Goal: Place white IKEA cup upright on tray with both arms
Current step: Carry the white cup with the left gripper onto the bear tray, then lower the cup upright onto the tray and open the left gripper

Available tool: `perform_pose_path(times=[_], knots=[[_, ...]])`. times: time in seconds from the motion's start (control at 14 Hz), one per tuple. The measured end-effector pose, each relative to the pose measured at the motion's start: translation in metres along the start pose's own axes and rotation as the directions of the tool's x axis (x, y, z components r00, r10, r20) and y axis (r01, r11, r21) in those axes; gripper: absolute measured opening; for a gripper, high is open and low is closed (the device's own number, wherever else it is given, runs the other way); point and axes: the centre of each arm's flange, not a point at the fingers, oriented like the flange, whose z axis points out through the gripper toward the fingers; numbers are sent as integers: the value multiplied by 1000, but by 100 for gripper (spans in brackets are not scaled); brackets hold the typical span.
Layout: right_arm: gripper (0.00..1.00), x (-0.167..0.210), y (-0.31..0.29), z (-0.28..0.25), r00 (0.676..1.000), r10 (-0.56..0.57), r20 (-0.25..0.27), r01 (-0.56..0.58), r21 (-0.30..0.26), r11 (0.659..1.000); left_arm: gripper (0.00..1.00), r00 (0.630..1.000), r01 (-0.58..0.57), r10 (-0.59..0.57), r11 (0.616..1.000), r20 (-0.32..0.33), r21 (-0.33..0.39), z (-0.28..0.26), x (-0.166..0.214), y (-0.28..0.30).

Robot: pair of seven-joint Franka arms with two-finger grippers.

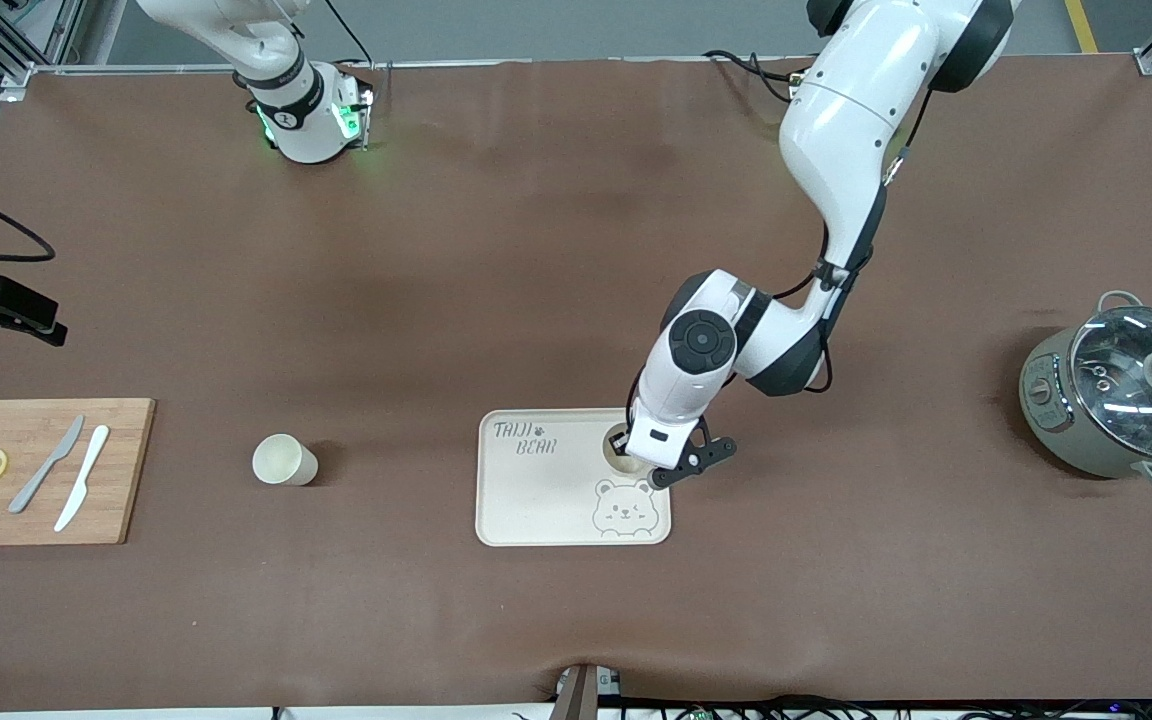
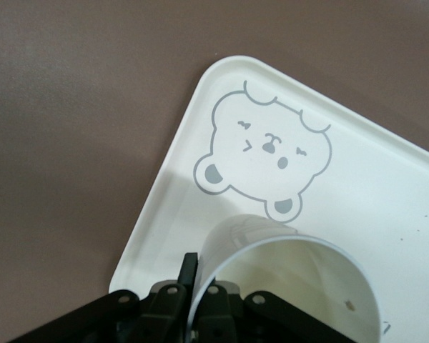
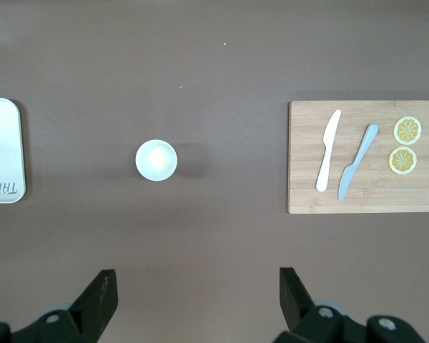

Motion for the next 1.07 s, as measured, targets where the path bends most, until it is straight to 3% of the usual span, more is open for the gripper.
perform_pose_path(times=[0.43, 0.64, 0.85, 1.07], knots=[[100, 0, 0, 0, 1000, -1, 0, 1, 0, 1000, 4, 1000, -13, 14, 1000, -7, 29, 29, -7, -3], [100, 0, 0, 0, 1000, -1, 0, 1, 0, 1000, 12, 1000, -19, 19, 999, -10, 28, 28, -9, -1], [100, 0, -1, 0, 1000, -1, 0, 1, 0, 1000, 43, 1000, 11, -10, 1000, -26, 6, 7, -7, 9], [100, 0, -1, 0, 1000, -1, 0, 1, 0, 1000, 72, 999, 38, -37, 998, -32, 41, -46, 12, 7]])
